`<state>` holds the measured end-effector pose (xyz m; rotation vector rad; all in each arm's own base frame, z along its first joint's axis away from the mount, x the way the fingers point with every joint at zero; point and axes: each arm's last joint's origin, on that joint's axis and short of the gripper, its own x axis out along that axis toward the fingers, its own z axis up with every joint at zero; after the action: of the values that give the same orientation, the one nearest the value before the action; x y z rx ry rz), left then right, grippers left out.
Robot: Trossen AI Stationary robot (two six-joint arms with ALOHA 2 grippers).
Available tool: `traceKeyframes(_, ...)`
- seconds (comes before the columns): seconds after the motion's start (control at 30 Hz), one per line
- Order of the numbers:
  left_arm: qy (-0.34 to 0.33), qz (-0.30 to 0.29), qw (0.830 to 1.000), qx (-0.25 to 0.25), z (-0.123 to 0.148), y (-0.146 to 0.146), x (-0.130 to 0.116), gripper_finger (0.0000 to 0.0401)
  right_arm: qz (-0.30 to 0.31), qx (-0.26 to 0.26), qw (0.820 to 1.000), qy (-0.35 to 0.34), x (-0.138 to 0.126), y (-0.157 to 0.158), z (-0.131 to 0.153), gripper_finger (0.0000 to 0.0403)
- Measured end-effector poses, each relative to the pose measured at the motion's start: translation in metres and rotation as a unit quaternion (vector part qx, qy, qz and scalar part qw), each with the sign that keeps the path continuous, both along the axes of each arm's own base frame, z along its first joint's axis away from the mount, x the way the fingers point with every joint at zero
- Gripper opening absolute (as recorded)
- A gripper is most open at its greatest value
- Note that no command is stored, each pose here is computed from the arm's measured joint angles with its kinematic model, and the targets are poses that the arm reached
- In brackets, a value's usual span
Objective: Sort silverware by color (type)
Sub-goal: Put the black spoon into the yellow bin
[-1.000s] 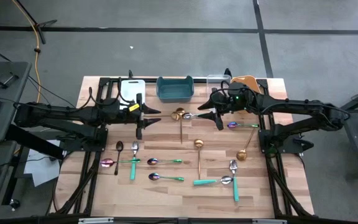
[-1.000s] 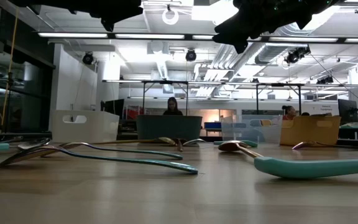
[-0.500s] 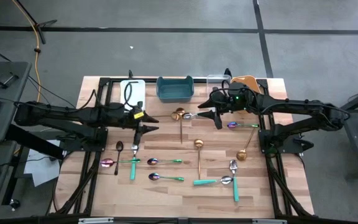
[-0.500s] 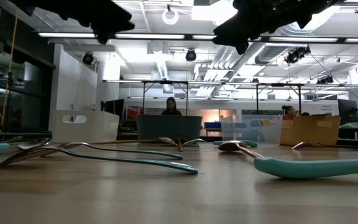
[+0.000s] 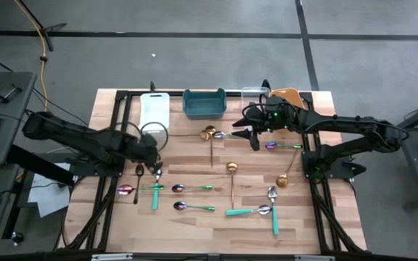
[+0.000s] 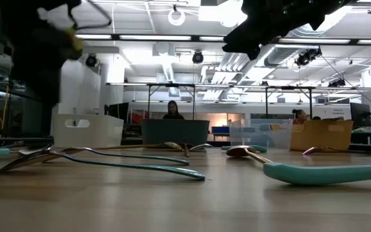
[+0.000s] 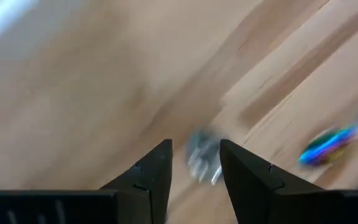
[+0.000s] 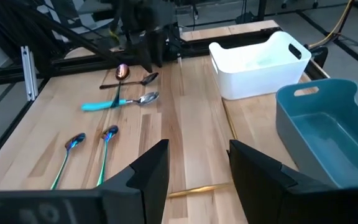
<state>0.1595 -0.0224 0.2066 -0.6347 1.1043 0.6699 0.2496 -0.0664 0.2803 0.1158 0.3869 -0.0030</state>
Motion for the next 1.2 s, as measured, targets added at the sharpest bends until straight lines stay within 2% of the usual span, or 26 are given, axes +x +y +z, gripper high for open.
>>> traceKeyframes(0.1,0.066,0.033,0.997,-0.029,-0.011,-0.009,-0.002,0.0129,0.000,0.002,1.000,0.005,0.000,0.000,-0.001,0.0160)
traceKeyframes(0.27,0.141,0.053,0.986,-0.067,-0.028,-0.024,0.001,0.0129,0.004,-0.005,1.000,0.013,-0.001,0.000,-0.002,0.0160)
traceKeyframes(0.43,0.189,0.080,0.976,-0.070,-0.039,-0.039,-0.001,0.0129,0.005,-0.008,1.000,0.013,-0.001,0.000,-0.002,0.0160)
traceKeyframes(0.83,0.185,0.151,0.971,-0.032,-0.051,-0.065,-0.007,0.0129,0.005,-0.007,1.000,0.013,-0.001,0.000,-0.002,0.0160)
traceKeyframes(1.2,0.183,0.160,0.969,-0.035,-0.069,-0.069,-0.004,0.0129,0.005,-0.006,1.000,0.014,-0.001,0.000,-0.003,0.0160)
